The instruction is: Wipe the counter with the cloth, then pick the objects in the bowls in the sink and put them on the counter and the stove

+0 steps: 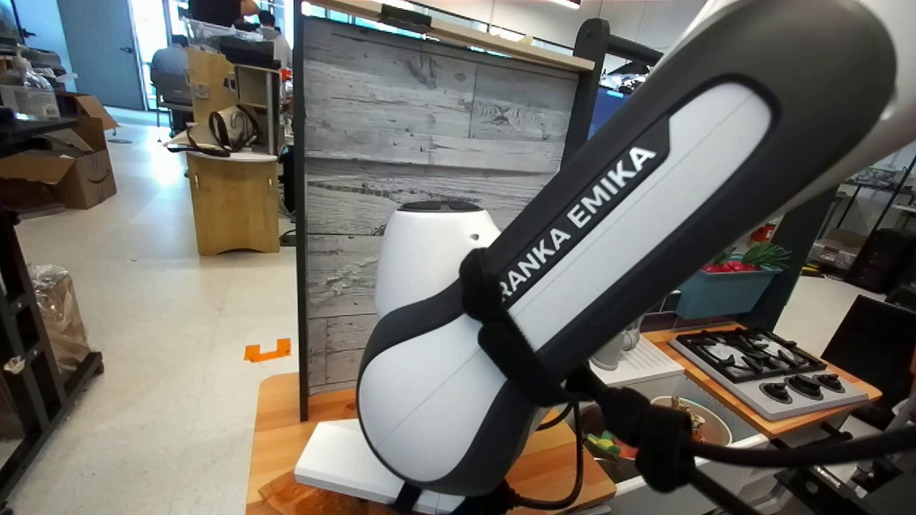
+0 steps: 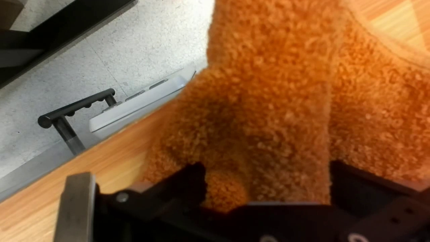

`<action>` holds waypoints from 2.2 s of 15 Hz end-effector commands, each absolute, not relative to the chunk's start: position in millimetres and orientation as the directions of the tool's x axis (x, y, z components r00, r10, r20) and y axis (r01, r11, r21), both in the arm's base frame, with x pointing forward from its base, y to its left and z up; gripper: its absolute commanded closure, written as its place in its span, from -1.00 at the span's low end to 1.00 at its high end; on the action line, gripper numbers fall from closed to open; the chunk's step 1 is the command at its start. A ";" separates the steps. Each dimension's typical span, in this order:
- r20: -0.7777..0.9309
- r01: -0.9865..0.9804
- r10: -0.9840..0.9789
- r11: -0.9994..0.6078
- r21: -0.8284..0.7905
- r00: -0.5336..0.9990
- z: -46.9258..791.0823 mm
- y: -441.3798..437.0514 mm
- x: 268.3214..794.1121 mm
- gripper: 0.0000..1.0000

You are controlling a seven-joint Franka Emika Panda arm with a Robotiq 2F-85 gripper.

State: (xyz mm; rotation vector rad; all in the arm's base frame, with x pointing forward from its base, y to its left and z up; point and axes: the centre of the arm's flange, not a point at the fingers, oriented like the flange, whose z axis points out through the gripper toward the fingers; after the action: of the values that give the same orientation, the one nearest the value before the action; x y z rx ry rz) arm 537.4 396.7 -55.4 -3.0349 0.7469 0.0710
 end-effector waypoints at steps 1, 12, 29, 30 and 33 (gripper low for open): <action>-0.158 -0.421 -0.429 -0.903 0.084 0.889 -17.9 384.5 535.5 -1.00; -0.031 -0.539 -0.545 -0.835 0.110 0.838 -86.5 345.3 555.0 -1.00; 0.055 -0.764 -0.804 -0.538 0.357 0.592 -88.2 256.7 604.5 -1.00; 0.096 -0.776 -0.786 -0.570 0.270 0.611 -87.5 258.0 613.4 -1.00; 0.088 -0.750 -0.745 -0.654 0.096 0.661 -86.1 303.2 612.5 -1.00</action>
State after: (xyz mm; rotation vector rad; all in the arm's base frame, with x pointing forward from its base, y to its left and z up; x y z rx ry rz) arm 630.0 271.3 -53.2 -3.0395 1.4645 0.0817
